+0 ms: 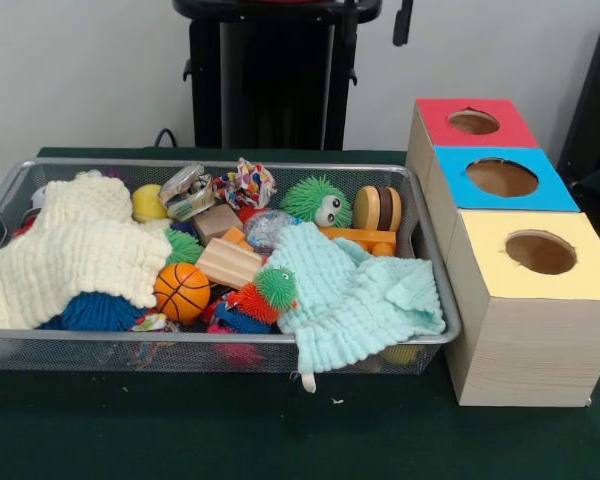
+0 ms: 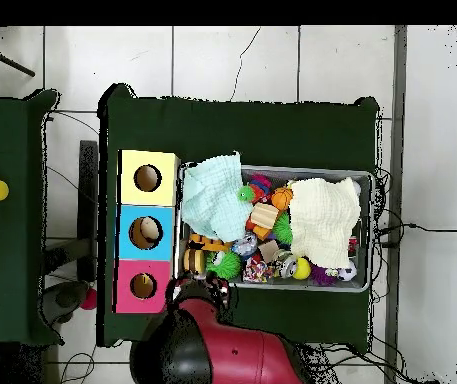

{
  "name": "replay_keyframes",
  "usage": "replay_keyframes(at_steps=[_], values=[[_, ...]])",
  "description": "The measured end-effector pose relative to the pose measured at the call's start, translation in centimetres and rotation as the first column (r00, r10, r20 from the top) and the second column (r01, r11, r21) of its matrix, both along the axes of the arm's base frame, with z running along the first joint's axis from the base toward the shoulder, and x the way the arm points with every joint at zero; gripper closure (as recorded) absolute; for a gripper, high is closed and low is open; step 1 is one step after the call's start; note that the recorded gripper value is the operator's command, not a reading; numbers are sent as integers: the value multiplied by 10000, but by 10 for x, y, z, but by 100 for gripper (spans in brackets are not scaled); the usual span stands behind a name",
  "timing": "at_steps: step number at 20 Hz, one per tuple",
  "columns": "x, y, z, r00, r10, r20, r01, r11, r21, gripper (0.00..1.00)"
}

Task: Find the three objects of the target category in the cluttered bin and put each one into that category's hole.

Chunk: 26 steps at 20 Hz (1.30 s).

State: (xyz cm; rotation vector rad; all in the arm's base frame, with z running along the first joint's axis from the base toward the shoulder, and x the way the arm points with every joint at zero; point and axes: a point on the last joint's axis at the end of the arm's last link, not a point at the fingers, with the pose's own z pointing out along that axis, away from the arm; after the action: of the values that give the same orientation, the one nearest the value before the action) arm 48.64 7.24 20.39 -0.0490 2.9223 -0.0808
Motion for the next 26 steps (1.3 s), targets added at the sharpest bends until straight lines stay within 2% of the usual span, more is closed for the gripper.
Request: replay_keyframes(at_steps=[6,9,17,26], values=[[3,-10,-27,9975,378,603,-359,9989,-317,0],[2,-14,-36,9967,467,669,-442,9983,-373,0],[-6,-45,-65,9982,365,470,-344,9984,-453,0],[-27,-89,-96,9994,359,-25,-360,9982,-485,0]])
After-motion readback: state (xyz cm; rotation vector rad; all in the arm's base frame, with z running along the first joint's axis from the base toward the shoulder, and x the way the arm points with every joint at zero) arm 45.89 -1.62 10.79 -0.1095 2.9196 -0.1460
